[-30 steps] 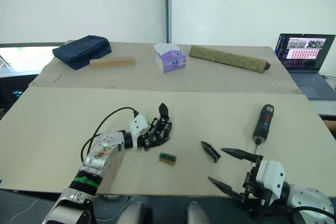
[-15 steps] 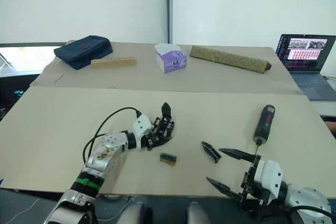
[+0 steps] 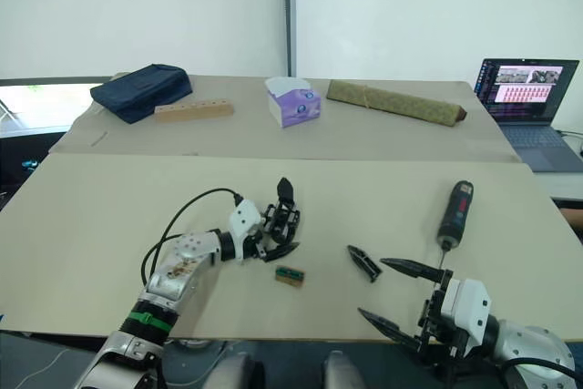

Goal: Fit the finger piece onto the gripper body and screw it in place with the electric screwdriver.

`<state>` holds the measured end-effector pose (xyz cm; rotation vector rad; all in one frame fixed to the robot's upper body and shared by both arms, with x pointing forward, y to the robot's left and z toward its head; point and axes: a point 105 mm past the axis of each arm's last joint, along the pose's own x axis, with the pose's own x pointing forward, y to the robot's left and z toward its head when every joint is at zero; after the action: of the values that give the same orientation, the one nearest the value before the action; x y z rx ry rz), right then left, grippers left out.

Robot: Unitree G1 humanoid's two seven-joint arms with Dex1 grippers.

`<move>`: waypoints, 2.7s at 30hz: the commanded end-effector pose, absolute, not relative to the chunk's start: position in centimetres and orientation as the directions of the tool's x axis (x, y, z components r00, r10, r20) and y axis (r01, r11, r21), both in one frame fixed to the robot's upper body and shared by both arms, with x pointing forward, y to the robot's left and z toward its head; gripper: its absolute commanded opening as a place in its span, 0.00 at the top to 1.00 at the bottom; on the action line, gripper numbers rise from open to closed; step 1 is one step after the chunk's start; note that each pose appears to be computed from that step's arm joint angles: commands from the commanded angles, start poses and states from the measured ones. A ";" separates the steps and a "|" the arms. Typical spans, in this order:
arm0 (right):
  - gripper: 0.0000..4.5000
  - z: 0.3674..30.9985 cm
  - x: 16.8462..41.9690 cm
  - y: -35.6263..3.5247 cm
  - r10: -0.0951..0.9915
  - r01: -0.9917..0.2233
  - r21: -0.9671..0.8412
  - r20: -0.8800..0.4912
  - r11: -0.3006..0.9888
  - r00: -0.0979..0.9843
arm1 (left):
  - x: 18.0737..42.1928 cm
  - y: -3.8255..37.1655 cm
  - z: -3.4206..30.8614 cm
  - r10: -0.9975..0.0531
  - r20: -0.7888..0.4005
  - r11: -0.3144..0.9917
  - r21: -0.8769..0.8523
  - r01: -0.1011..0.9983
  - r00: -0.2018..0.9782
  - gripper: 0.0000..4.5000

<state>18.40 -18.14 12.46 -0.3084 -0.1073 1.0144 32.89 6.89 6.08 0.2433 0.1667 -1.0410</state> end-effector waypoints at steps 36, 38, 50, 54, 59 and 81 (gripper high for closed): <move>0.00 11.0 23.4 -19.8 0.434 -0.578 -0.141 -0.525 0.804 0.732 | 26.2 14.8 16.8 -0.966 0.028 0.258 0.165 0.952 0.257 0.01; 0.00 10.5 24.0 -19.5 0.427 -0.596 -0.128 -0.581 0.793 0.693 | 26.2 14.7 16.7 -0.965 0.028 0.262 0.165 0.951 0.261 0.01; 0.00 7.7 25.4 -17.6 0.392 -0.656 -0.084 -0.742 0.750 0.544 | 25.5 14.5 16.3 -0.965 0.016 0.259 0.175 0.950 0.261 0.01; 0.27 7.5 24.7 -17.2 0.411 -0.678 -0.045 -0.766 0.734 0.495 | 25.6 14.8 16.3 -0.963 0.013 0.267 0.180 0.947 0.269 0.00; 0.65 7.6 24.5 -17.0 0.434 -0.697 -0.024 -0.767 0.716 0.473 | 25.7 14.9 16.3 -0.962 0.011 0.270 0.180 0.946 0.272 0.00; 0.76 26.3 29.0 -8.3 0.580 -0.248 -0.661 0.344 0.708 0.738 | 31.3 7.9 26.6 -0.683 0.455 0.417 -0.399 0.817 0.571 0.00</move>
<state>29.30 -8.46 25.22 -0.5953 -0.5021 0.5240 31.56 8.05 25.84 -0.6348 -0.2178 -0.9481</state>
